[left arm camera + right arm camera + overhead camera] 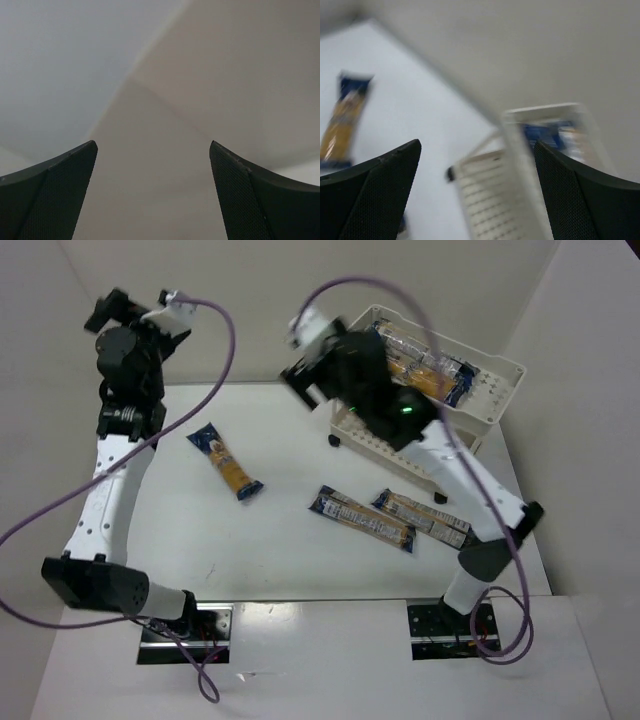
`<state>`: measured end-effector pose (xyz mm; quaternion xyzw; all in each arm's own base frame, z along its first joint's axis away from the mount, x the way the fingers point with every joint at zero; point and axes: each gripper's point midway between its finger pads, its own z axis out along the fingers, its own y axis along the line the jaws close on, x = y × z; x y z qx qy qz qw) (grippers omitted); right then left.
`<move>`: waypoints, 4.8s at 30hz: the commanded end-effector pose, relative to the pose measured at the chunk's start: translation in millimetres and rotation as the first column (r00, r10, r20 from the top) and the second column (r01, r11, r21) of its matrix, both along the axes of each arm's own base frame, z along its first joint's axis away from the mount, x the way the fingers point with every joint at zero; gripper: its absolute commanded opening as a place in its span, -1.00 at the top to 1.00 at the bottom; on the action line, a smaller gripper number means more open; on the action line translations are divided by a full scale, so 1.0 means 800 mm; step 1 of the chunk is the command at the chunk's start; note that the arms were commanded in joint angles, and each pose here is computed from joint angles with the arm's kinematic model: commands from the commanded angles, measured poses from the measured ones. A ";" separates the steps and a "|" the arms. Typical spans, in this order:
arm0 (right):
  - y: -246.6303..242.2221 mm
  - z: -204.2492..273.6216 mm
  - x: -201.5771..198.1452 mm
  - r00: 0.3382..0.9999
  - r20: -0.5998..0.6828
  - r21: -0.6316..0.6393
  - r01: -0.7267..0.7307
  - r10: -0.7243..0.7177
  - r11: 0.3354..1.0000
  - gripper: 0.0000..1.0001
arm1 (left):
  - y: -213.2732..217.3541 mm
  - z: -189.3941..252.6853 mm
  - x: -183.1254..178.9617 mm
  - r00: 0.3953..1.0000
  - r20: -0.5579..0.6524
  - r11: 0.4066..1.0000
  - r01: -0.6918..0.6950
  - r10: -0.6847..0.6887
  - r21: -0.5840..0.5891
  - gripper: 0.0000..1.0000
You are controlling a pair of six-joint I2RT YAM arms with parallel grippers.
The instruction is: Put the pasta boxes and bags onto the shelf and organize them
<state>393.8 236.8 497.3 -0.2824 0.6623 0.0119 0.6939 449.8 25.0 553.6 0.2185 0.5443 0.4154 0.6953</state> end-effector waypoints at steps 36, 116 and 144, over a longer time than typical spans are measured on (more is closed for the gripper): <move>-0.054 -0.589 -0.137 0.535 -0.843 -0.336 -0.425 -0.066 0.841 -0.98 | -0.026 -0.542 -0.012 0.509 -0.716 0.422 -0.582 -0.478 -0.695 -1.00; -0.191 -0.024 0.124 0.873 0.181 -0.542 0.473 -0.454 0.694 -0.57 | -0.019 -0.493 -0.037 0.546 -0.710 0.557 -0.453 -0.444 -0.696 -1.00; -0.210 0.000 0.080 0.775 0.076 0.072 0.623 -0.627 0.779 -0.76 | -0.064 -0.673 -0.011 0.382 -0.856 0.236 -0.848 -0.347 -0.474 -1.00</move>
